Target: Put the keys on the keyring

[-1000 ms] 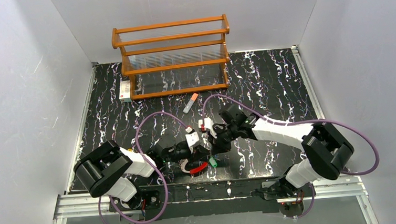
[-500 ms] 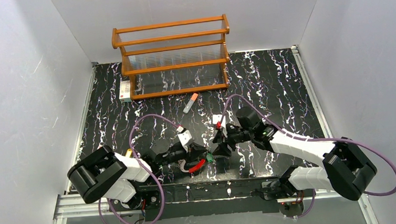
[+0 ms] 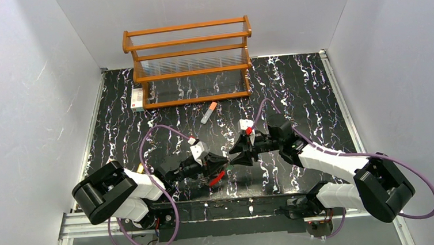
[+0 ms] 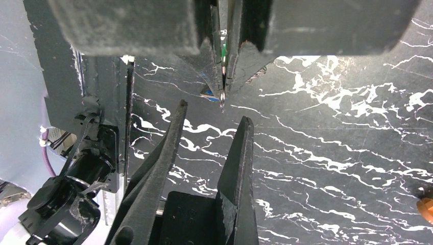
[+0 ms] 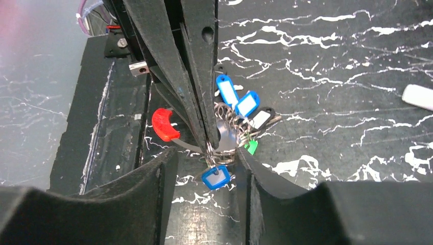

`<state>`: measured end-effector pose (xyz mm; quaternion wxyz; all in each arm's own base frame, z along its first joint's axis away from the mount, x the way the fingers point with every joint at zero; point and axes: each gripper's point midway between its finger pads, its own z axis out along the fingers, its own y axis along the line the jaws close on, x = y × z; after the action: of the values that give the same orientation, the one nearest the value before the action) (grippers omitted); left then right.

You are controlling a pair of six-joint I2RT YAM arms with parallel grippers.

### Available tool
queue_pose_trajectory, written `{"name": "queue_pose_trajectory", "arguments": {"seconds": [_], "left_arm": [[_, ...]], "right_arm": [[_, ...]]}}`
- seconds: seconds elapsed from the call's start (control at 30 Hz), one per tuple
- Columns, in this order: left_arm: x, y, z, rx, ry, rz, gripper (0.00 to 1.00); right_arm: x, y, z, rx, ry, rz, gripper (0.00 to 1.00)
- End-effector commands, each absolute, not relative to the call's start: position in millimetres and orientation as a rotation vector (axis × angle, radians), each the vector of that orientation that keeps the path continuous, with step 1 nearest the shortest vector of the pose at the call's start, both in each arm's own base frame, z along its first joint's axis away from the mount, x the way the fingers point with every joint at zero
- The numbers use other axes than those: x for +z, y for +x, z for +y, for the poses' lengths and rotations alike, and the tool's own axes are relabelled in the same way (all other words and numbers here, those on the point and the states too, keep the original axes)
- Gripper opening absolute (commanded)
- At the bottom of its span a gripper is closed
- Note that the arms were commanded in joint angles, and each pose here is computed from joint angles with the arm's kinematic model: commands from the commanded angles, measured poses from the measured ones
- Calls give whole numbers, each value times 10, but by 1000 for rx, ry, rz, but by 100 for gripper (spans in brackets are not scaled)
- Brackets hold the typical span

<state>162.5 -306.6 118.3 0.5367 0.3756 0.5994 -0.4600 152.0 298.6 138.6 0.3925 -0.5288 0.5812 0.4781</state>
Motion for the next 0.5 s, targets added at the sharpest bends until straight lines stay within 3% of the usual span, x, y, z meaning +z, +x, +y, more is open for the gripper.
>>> {"name": "queue_pose_trajectory", "arguments": {"seconds": [0.0,0.33,0.47], "left_arm": [[1413,1564,-3078,-1127,886,1325,0],[1444,1575,-3073,-1120,881,1314,0],[1443,1575,-3071,-1121,881,1315,0]], "right_arm": [[1465,1486,3027,1268,-1351,1405,49],[1362,1481,3045,1300,-1375,1446,35],[1369,1501,3047,1293,-1370,1446,14]]}}
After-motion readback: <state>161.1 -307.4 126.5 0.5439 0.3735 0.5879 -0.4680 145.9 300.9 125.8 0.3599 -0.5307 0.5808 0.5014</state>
